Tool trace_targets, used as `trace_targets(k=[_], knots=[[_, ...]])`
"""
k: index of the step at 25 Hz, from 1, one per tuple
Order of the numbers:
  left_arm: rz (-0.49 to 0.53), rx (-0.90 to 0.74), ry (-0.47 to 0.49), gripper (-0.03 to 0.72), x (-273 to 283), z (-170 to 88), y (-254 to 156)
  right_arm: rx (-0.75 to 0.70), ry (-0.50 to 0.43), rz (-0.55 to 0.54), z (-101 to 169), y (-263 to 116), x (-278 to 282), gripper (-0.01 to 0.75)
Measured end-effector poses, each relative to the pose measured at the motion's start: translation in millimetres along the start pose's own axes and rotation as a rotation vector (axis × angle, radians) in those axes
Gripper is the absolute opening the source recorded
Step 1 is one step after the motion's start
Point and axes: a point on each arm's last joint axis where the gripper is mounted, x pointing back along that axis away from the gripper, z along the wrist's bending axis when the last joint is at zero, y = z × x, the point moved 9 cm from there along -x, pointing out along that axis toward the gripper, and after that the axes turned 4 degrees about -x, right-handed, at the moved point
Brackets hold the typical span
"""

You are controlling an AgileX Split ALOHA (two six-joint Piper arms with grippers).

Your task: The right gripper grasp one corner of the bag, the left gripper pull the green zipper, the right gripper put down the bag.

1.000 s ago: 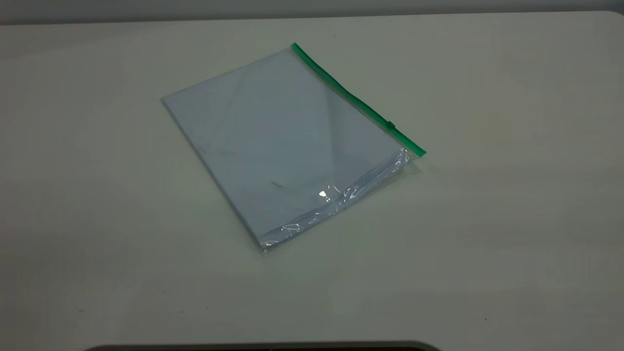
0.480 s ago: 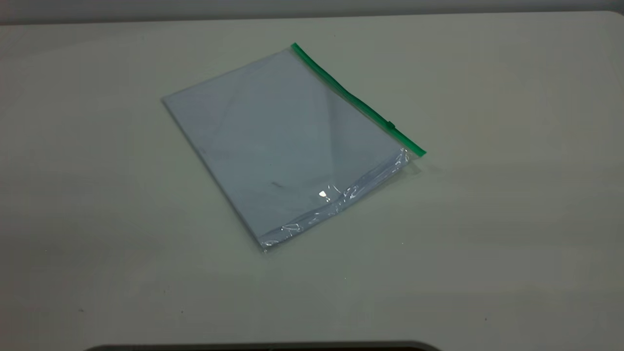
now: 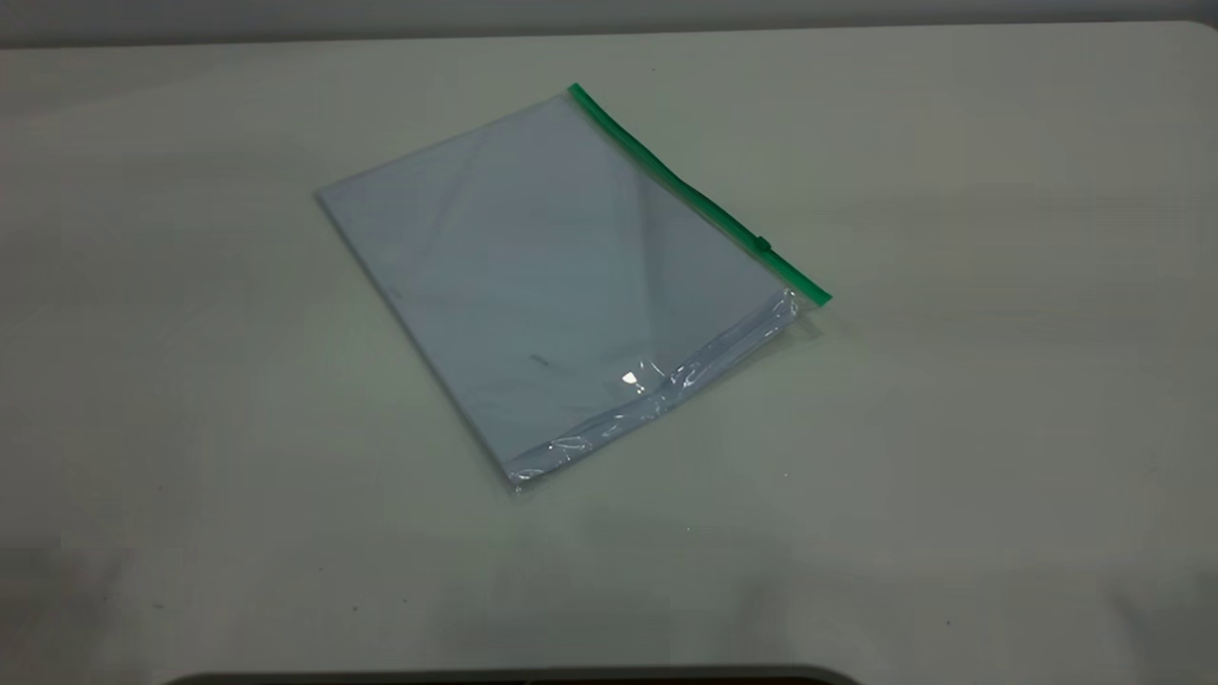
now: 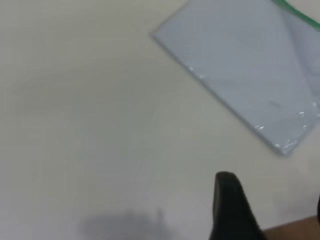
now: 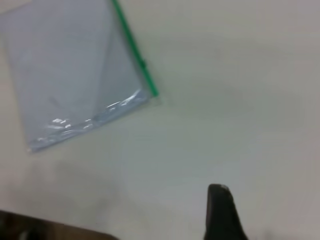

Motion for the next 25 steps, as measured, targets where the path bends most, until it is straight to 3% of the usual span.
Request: trace_targets(k=[7,11,25], knots=[[-0.005,-0.063,-0.171,0.561,-48.8,-14.9,35.6,-0.135,0.206,0.151,15.5,3.0,-85.1,0.532],[0.003,-0.053,-0.233,0.565,-69.3,-20.5,40.4,-0.233,0.225,0.182,5.1,-1.6,-139.7,0.533],[0.006,-0.054,-0.252,0.565,-87.6,-19.4,43.0,-0.375,0.373,0.351,-9.0,-32.3,-291.2,0.533]])
